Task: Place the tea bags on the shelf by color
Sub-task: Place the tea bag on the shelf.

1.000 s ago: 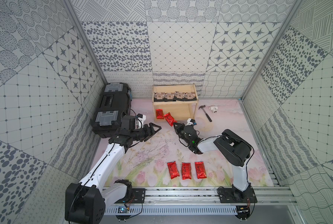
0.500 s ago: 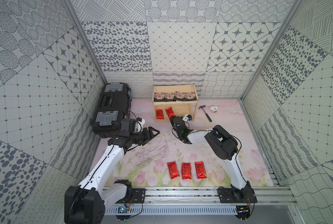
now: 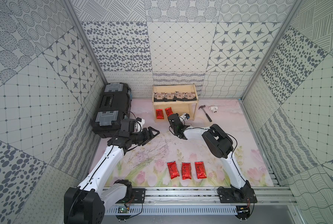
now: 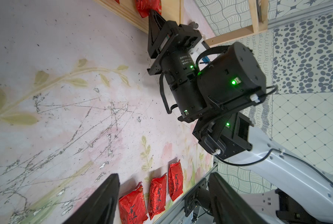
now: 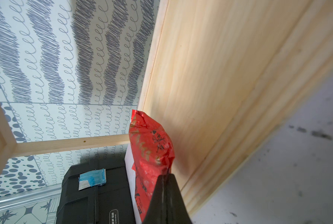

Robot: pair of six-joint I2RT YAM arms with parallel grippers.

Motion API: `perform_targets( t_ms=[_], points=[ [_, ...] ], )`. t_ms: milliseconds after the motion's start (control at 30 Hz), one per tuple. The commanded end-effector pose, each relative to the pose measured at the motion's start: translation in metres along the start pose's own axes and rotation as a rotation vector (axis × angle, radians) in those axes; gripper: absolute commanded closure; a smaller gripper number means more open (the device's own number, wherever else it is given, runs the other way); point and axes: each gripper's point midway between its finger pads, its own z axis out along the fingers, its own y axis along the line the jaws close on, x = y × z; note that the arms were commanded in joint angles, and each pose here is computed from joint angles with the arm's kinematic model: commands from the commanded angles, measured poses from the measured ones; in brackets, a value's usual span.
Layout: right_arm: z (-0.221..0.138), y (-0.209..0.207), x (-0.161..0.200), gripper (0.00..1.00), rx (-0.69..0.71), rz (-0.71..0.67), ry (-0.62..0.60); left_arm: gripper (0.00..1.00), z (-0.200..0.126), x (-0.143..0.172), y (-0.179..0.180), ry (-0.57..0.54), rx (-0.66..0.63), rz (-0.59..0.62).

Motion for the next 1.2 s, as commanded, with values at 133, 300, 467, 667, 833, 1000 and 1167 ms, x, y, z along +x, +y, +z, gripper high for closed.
perform_targets(
  t_ms=[133, 300, 467, 667, 833, 1000, 1167],
  points=[
    [0.010, -0.009, 0.009, 1.00, 0.026, 0.006, -0.003, 0.23, -0.001, 0.004, 0.000, 0.015, 0.006, 0.025],
    [0.015, -0.005, 0.014, 1.00, 0.021, 0.011, 0.007, 0.23, -0.001, 0.005, -0.002, 0.015, 0.015, 0.030],
    [0.019, -0.004, 0.018, 1.00, 0.023, 0.013, 0.013, 0.23, -0.002, 0.005, -0.002, 0.017, 0.019, 0.033],
    [0.021, -0.002, 0.026, 0.96, 0.019, 0.018, 0.033, 0.23, -0.002, 0.005, -0.004, 0.019, 0.027, 0.037],
    [0.021, -0.003, 0.029, 0.94, 0.024, 0.017, 0.038, 0.23, -0.003, 0.005, -0.004, 0.017, 0.028, 0.038],
    [0.020, -0.005, 0.033, 0.89, 0.026, 0.017, 0.046, 0.23, -0.003, 0.005, -0.005, 0.018, 0.029, 0.039],
    [0.017, -0.003, 0.036, 0.73, 0.023, 0.014, 0.056, 0.24, -0.003, 0.005, -0.005, 0.016, 0.031, 0.042]
  ],
)
